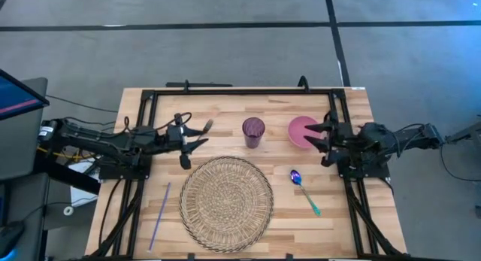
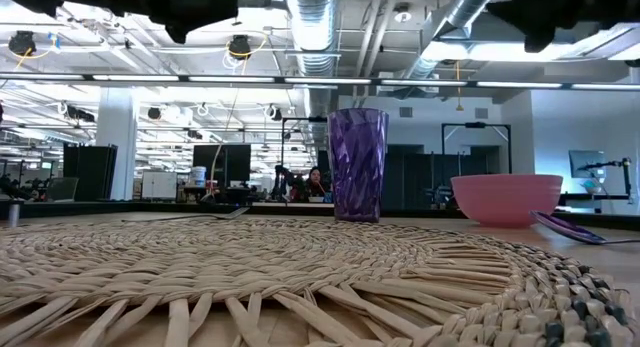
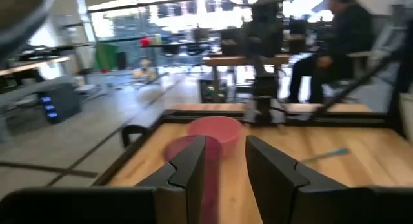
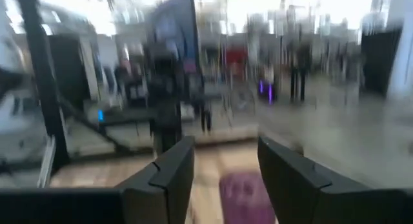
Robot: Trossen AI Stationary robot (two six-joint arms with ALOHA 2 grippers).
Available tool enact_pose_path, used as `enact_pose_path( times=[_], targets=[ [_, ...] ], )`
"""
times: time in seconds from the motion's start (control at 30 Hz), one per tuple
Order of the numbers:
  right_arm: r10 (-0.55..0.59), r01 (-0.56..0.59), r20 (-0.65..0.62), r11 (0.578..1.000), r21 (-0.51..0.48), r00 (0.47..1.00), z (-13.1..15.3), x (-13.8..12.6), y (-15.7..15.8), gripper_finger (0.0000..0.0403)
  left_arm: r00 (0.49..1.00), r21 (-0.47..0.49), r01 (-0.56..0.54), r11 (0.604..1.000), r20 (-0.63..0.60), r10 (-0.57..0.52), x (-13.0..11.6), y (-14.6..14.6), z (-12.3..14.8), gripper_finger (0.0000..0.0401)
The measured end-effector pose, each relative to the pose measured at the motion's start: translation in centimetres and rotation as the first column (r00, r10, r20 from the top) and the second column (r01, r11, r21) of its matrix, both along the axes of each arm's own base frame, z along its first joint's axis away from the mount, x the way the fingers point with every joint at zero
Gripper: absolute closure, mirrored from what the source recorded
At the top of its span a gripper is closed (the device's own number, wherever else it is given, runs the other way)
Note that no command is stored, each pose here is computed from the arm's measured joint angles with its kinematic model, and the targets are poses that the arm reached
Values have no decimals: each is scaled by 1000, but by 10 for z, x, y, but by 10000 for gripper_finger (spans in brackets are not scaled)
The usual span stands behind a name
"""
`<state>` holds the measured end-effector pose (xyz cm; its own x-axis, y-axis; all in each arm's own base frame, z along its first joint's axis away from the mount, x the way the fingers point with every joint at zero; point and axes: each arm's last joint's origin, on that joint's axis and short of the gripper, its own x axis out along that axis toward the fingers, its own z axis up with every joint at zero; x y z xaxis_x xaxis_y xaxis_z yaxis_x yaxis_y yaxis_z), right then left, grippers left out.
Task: Pick & Place Utensil
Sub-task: Put the pink bowl on the brown mat
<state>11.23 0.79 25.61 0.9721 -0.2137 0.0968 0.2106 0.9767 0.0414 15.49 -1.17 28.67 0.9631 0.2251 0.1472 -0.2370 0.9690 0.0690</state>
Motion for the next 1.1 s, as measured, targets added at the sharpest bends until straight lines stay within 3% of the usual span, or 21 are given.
enact_pose_path(
  times=[0.13, 0.3, 0.4, 0.67, 1.1],
  targets=[
    [-72, 98, -257, 991, 88, 964, -11, 18, -1, 235, 999, -6, -32, 999, 2, 32, -1, 1, 1, 290],
    [-175, 295, -495, 939, 177, 851, -40, 35, -6, 244, 999, -6, -32, 999, 3, 32, -1, 1, 1, 290],
    [-189, 368, -553, 900, 233, 812, -52, 44, -9, 249, 999, -7, -32, 999, 11, 32, -1, 1, 1, 290],
    [-228, 475, -650, 849, 233, 725, -75, 59, -15, 242, 999, 45, -42, 998, 14, 41, -2, 1, 3, 290],
    [-276, 566, -754, 811, 150, 596, -100, 69, -27, 207, 996, 34, -83, 996, 30, 82, -2, 2, 5, 290]
  ],
)
